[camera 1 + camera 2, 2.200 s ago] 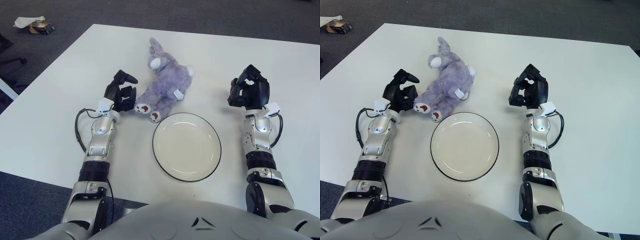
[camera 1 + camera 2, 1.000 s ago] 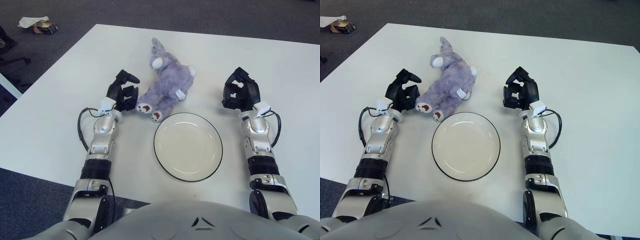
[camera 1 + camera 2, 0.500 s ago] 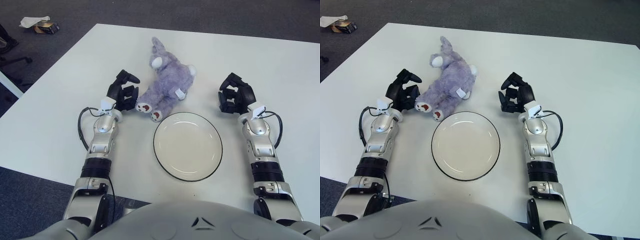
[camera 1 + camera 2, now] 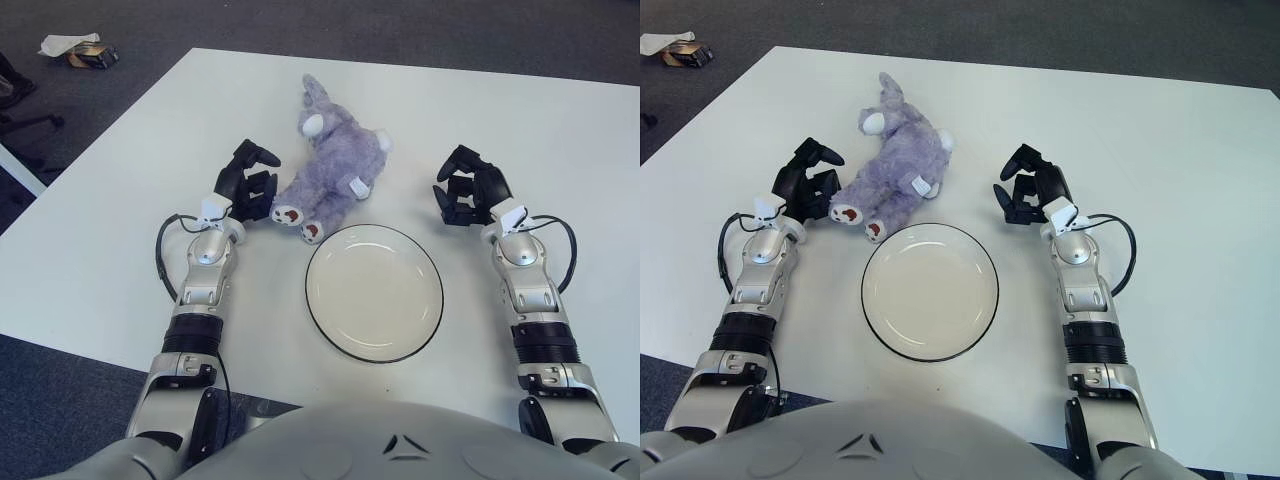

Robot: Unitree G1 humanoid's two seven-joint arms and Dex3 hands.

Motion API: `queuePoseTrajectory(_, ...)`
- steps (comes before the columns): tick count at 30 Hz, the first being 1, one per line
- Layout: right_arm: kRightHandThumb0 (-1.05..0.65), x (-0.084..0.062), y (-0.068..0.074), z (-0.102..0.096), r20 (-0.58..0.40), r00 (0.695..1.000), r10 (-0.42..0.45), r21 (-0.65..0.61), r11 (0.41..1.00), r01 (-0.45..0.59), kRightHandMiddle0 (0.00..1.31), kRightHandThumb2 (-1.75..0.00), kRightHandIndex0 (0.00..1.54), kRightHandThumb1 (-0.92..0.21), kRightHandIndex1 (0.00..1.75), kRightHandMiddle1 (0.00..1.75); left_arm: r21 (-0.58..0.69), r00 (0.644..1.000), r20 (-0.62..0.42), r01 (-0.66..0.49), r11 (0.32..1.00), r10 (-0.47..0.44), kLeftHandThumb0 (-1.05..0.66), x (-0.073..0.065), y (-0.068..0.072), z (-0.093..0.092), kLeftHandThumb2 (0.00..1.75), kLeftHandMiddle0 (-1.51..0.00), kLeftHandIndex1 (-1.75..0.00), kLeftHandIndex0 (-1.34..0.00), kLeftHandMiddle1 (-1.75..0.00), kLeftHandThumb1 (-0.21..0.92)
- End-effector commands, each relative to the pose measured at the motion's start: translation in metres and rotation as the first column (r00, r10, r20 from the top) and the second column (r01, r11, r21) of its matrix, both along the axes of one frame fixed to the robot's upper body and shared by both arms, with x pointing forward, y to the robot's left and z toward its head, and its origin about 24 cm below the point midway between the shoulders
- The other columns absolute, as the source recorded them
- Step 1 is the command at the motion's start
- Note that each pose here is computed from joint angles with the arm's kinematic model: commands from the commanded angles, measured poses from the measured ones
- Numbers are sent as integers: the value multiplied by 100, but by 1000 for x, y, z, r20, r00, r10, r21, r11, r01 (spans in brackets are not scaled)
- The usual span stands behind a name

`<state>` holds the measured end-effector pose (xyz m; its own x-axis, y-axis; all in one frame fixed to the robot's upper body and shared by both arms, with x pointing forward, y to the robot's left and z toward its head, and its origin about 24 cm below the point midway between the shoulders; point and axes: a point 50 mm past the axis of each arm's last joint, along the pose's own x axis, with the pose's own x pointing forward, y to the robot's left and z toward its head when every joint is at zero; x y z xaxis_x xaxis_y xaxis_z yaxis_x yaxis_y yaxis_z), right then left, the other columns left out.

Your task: Put the doll into the plate.

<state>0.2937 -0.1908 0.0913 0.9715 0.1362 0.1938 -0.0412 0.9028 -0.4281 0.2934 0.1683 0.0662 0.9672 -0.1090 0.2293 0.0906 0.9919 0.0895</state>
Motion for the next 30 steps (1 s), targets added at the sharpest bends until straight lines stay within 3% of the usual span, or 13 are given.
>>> queuePoseTrajectory(1, -41, 4, 2, 13, 51, 999, 8, -57, 998, -5, 42, -100, 92, -56, 175, 175, -29, 995, -97, -7, 1000, 4, -39, -11, -6, -27, 89, -99, -175, -36, -175, 66)
queuePoseTrajectory(7, -41, 8, 3, 24, 137, 990, 14, -224, 974, 17, 42, -99, 89, -57, 175, 175, -21, 995, -100, -6, 1000, 4, -39, -11, -7, -28, 88, -99, -175, -36, -175, 66)
queuePoseTrajectory(13, -40, 12, 3, 30, 182, 983, 19, -329, 943, 43, 38, -93, 76, -62, 175, 175, -20, 995, -101, -4, 1000, 2, -39, -11, -7, -29, 88, -98, -175, -35, -175, 66)
queuePoseTrajectory(15, -21, 13, 4, 31, 192, 981, 24, -357, 933, 47, 34, -109, 68, -50, 175, 175, -20, 995, -100, -2, 1000, 0, -39, -11, -7, -29, 88, -98, -175, -35, -175, 66)
queuePoseTrajectory(17, -11, 14, 5, 33, 199, 980, 29, -382, 923, 50, 31, -115, 63, -46, 173, 175, -20, 995, -99, 0, 1000, -2, -39, -10, -8, -30, 87, -98, -175, -35, -175, 67)
queuePoseTrajectory(30, -1, 17, 9, 36, 214, 974, 72, -511, 858, 49, 19, -97, 51, -58, 161, 175, -55, 997, -67, 21, 998, -25, -38, -13, -5, -18, 87, -97, -175, -35, -175, 67)
